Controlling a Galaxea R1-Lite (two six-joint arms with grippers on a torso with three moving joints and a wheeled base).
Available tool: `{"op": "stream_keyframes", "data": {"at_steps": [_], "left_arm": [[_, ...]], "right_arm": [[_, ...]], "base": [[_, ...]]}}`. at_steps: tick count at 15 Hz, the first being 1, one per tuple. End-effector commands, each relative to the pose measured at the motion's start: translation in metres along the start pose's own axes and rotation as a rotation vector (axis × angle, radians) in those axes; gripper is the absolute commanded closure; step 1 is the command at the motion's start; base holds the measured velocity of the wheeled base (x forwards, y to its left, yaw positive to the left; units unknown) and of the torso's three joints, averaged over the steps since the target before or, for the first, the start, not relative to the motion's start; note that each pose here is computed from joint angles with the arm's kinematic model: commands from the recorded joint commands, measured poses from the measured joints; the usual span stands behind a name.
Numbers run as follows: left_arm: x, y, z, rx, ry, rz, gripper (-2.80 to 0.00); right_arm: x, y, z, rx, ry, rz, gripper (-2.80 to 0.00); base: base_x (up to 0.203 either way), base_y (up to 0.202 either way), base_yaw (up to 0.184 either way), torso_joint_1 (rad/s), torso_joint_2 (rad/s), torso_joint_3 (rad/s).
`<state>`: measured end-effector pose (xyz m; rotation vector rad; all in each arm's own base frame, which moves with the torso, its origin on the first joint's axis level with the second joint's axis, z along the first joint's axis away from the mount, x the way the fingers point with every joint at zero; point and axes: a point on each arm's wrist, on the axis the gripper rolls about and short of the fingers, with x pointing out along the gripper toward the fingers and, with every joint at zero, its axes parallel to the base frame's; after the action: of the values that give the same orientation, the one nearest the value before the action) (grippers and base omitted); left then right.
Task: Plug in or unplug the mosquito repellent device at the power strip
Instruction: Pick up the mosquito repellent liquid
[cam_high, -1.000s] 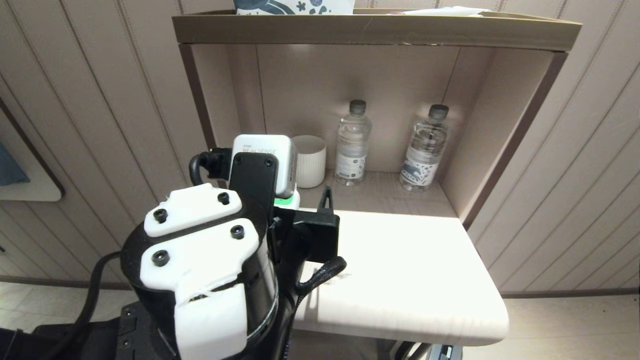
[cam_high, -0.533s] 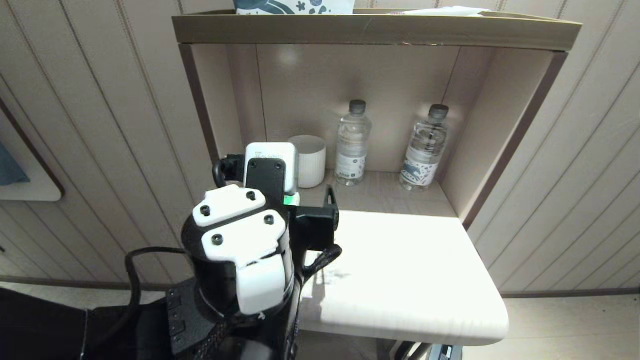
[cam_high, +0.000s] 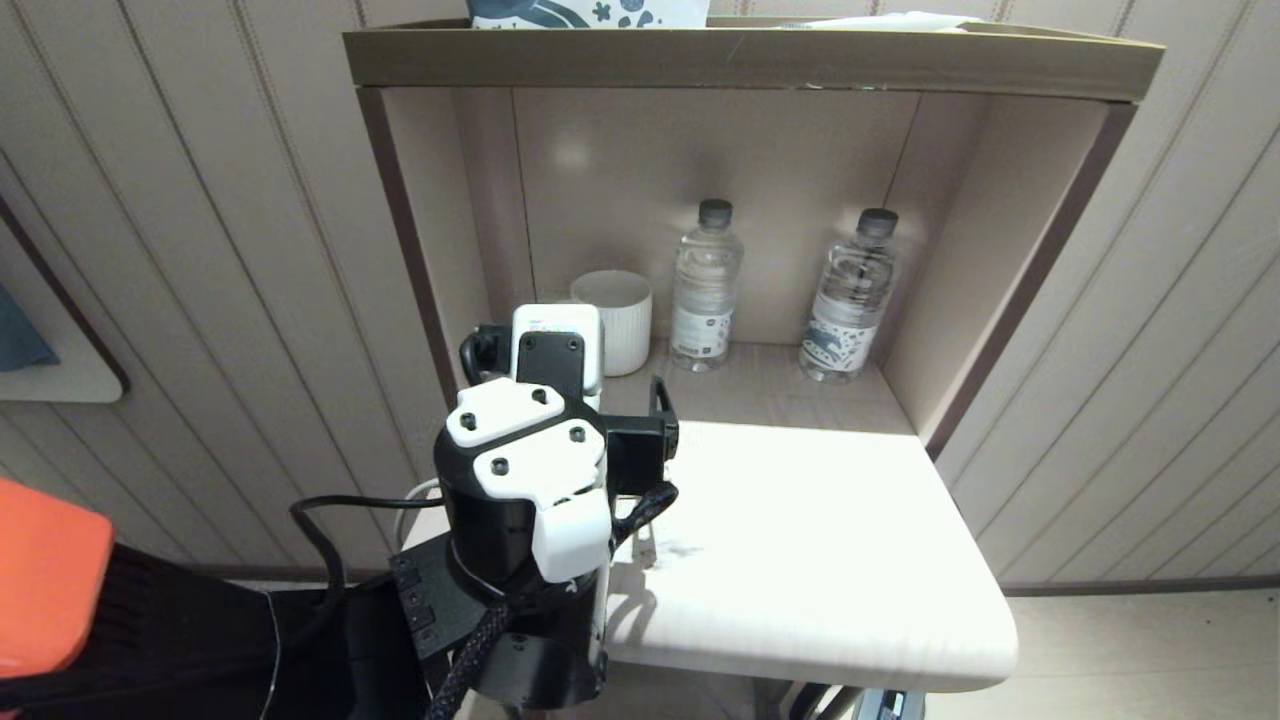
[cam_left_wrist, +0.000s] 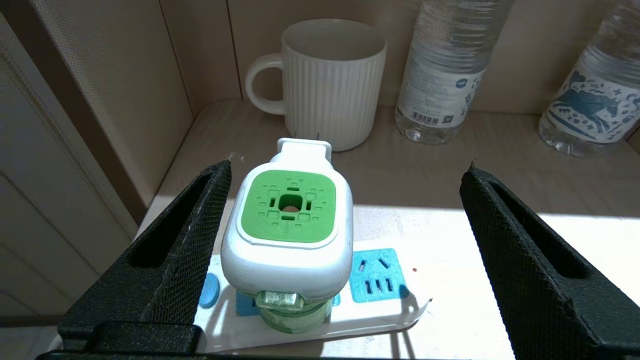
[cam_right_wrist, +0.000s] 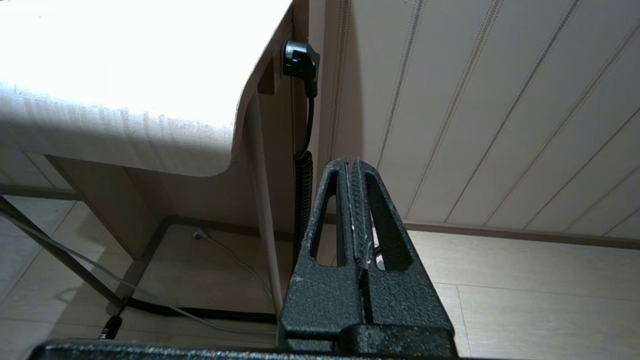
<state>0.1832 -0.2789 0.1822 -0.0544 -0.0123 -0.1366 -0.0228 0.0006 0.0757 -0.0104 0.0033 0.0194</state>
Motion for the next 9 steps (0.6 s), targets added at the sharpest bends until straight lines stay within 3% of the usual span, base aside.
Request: {"op": "stream_keyframes", "data": {"at_steps": [1, 3, 9], "left_arm": [[0.001, 0.0, -0.001, -0.003, -0.002, 0.008, -2.8], [0.012, 0.001, -0.011, 0.01, 0.007, 0.036, -2.8], [0.017, 0.007, -0.012, 0.003, -0.001, 0.067, -2.8]], "right_arm": [[0.0, 0.0, 0.0, 0.0, 0.001, 0.001, 0.0], [0.0, 0.0, 0.0, 0.0, 0.001, 0.001, 0.0], [0.0, 0.0, 0.0, 0.0, 0.001, 0.001, 0.0]], "base": [[0.0, 0.0, 0.0, 0.0, 0.0, 0.0], [0.0, 0.0, 0.0, 0.0, 0.0, 0.0], [0.0, 0.0, 0.0, 0.0, 0.0, 0.0]]}}
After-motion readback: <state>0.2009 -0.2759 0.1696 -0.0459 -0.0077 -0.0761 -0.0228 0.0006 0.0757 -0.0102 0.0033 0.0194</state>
